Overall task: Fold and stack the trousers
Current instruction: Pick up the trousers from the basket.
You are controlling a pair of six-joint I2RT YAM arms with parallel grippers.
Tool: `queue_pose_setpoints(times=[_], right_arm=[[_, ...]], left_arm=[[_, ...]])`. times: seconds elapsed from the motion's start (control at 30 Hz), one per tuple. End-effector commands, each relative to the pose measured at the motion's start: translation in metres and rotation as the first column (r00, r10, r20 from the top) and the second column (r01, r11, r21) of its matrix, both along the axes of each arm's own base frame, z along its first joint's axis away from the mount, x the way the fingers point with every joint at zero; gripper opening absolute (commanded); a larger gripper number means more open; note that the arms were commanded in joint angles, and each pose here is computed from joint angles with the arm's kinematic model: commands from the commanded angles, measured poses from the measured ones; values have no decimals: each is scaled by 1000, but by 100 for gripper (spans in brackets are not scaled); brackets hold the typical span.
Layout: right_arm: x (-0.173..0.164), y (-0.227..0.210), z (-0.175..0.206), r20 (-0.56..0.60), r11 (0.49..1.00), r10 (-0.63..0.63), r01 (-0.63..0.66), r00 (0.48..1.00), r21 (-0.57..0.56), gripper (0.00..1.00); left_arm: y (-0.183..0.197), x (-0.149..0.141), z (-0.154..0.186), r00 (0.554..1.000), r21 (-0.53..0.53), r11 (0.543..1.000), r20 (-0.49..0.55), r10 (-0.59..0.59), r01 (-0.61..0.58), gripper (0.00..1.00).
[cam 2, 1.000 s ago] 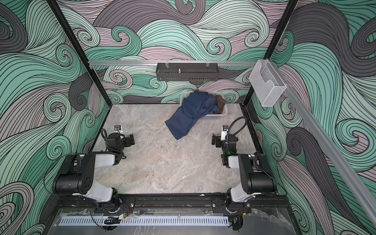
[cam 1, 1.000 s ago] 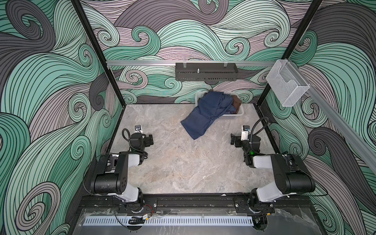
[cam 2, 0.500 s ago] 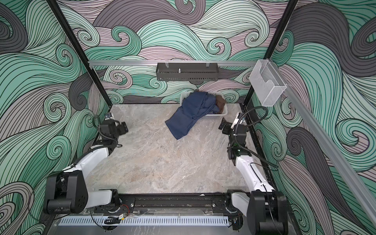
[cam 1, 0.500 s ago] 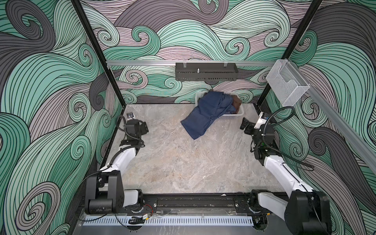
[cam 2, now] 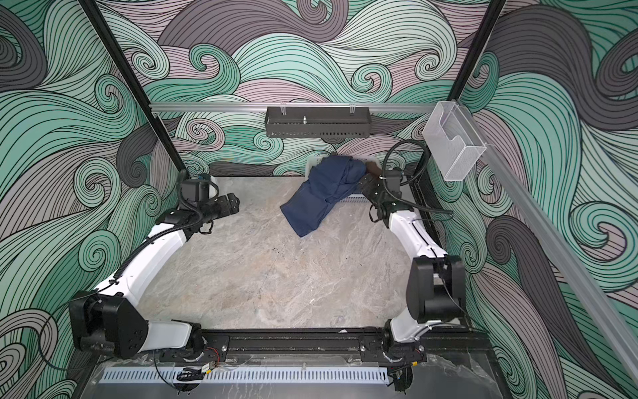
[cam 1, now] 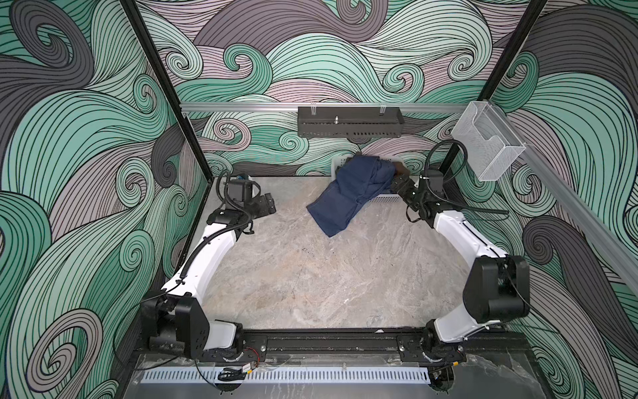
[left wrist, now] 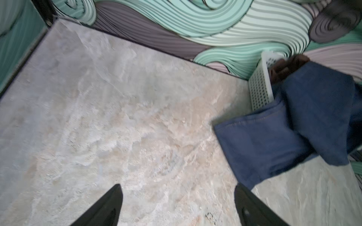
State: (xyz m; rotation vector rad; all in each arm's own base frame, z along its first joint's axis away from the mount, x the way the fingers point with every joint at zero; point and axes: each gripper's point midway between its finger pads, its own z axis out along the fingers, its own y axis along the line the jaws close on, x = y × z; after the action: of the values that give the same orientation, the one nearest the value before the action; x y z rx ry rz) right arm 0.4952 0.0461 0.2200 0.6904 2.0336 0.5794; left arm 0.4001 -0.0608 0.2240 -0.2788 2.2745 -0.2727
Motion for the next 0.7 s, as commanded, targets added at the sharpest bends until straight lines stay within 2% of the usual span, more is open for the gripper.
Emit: queue_pose_setpoints(times=[0.0, 0.23, 0.33, 0.5, 0.67], right_arm=[[15, 9, -11, -60, 998, 10, -6, 998, 55, 99], [61, 14, -28, -110, 998, 54, -52, 992, 23, 99], [74, 14, -35, -144, 998, 69, -68, 987, 15, 99], [85, 11, -54, -204, 998, 70, -69, 976, 14, 100], [78, 13, -76, -300, 997, 76, -73, 951, 20, 100]], left_arm=[[-11, -5, 6, 999, -9, 1000, -34, -30, 30, 92], [-23, 2, 2, 997, -23, 998, -49, -61, 60, 93], [-33, 10, -10, 993, -23, 996, -84, -87, 86, 93], [-44, 15, -16, 987, -29, 994, -113, -111, 109, 93], [-46, 15, -18, 986, -28, 994, -121, -111, 109, 93]])
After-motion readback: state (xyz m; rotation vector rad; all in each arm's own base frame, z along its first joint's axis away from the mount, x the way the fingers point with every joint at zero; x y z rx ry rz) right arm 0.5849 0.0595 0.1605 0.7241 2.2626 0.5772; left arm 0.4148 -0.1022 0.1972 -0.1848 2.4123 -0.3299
